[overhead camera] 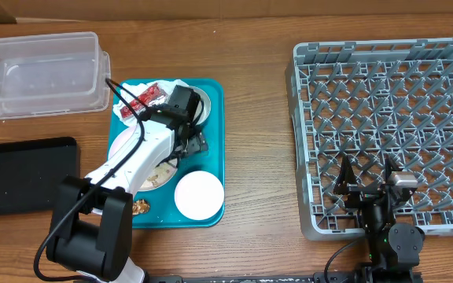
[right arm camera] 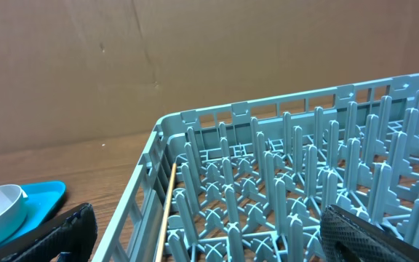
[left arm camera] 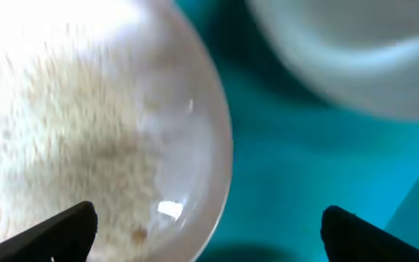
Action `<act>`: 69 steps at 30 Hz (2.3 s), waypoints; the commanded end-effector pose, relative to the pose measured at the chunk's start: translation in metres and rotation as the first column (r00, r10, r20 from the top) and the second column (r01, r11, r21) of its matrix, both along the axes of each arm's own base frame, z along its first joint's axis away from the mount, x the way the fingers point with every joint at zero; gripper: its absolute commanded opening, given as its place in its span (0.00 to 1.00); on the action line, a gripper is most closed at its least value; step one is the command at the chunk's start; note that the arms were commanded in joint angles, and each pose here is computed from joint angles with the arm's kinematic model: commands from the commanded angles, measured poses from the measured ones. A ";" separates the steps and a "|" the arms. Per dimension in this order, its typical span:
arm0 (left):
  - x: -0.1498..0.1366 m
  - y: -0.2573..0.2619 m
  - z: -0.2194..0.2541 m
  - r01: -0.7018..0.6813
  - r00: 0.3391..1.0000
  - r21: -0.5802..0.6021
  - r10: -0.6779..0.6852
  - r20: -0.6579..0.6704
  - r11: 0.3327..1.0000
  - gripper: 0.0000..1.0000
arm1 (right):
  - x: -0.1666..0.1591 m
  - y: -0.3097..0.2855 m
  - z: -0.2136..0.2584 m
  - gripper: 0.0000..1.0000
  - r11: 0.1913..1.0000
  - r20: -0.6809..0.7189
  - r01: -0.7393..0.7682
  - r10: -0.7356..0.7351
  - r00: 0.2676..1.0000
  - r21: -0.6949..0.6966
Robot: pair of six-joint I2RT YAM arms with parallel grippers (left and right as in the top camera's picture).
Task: Sort waste into correct bins and load items into the dishwasher
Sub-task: 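Grasp the white rice plate's edge with the left gripper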
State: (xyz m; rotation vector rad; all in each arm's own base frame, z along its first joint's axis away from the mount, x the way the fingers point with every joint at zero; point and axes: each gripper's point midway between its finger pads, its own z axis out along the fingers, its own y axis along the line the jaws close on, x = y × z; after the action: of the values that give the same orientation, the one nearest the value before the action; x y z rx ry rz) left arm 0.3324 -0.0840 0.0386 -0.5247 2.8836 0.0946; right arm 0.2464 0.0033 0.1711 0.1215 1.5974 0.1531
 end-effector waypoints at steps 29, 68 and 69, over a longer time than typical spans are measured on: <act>-0.015 -0.004 -0.026 0.187 0.982 -0.006 -0.187 -0.039 0.982 0.60 | 0.000 -0.003 -0.001 1.00 1.000 0.005 0.014 -0.014 1.000 -0.007; -0.013 -0.001 -0.014 0.192 0.980 0.038 -0.189 -0.053 0.981 0.04 | 0.000 -0.003 -0.001 1.00 1.000 0.005 0.014 -0.014 1.000 -0.007; -0.011 0.000 -0.009 0.190 0.981 0.047 -0.188 -0.056 0.981 0.04 | 0.000 -0.003 -0.001 1.00 1.000 0.005 0.014 -0.014 1.000 -0.007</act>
State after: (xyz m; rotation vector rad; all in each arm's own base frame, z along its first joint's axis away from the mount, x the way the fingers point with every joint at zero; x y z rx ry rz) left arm 0.3106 -0.0800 0.0176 -0.2434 2.9775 0.1530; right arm 0.2464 0.0033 0.1711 0.1215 1.5974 0.1531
